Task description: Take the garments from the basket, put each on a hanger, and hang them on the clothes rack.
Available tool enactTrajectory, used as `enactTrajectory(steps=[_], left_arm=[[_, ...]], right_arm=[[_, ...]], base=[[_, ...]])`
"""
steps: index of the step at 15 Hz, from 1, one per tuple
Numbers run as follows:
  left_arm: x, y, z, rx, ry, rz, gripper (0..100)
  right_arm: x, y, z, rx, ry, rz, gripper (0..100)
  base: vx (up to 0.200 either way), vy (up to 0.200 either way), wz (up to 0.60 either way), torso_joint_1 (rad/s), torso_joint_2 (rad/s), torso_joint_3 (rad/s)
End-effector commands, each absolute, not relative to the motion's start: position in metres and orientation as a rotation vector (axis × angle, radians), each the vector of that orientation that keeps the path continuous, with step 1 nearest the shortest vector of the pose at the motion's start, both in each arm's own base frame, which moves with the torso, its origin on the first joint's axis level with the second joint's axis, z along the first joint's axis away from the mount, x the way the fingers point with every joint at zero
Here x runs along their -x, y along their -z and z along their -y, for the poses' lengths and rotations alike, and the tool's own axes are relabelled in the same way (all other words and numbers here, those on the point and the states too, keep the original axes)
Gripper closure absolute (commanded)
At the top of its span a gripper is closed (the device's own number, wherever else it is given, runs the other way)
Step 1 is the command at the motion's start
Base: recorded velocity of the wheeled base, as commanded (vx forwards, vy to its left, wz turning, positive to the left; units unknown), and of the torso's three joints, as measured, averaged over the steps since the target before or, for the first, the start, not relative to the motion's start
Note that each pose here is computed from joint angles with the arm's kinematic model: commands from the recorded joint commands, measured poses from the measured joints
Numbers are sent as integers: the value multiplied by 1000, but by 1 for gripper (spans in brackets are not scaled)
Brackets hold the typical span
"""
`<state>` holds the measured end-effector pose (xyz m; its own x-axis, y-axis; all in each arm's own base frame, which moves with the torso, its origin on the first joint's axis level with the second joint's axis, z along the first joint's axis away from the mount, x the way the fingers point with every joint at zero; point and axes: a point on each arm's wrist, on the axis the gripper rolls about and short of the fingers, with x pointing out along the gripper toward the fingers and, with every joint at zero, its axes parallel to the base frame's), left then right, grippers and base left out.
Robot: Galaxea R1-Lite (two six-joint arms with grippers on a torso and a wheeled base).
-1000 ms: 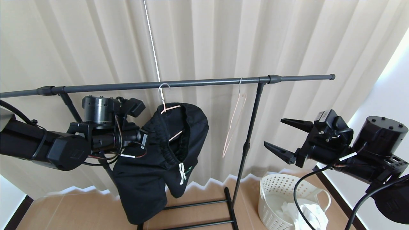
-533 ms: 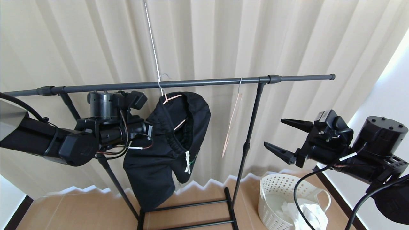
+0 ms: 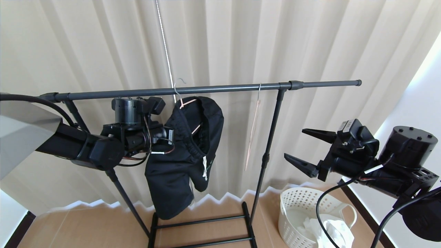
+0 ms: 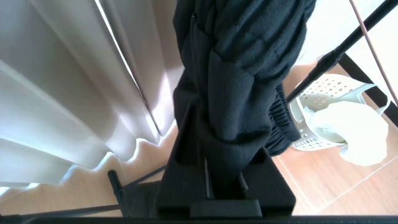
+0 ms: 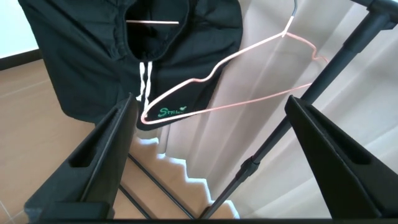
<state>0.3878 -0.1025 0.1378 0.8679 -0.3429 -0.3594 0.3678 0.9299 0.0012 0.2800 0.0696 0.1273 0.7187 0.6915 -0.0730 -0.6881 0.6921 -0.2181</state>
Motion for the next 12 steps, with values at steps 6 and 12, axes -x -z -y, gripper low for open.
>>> enactTrajectory(steps=[6,12], left_arm=[[-395,-124,107,-70,376,-389,100],[-394,-121,106,-73,377,-390,0]], right_arm=[[-279,-125,-72,236,-782,9,0],[-280,-126,-73,237,-785,11,0]], base=[[0,0,0,0,0,0],[0,0,0,0,0,0]])
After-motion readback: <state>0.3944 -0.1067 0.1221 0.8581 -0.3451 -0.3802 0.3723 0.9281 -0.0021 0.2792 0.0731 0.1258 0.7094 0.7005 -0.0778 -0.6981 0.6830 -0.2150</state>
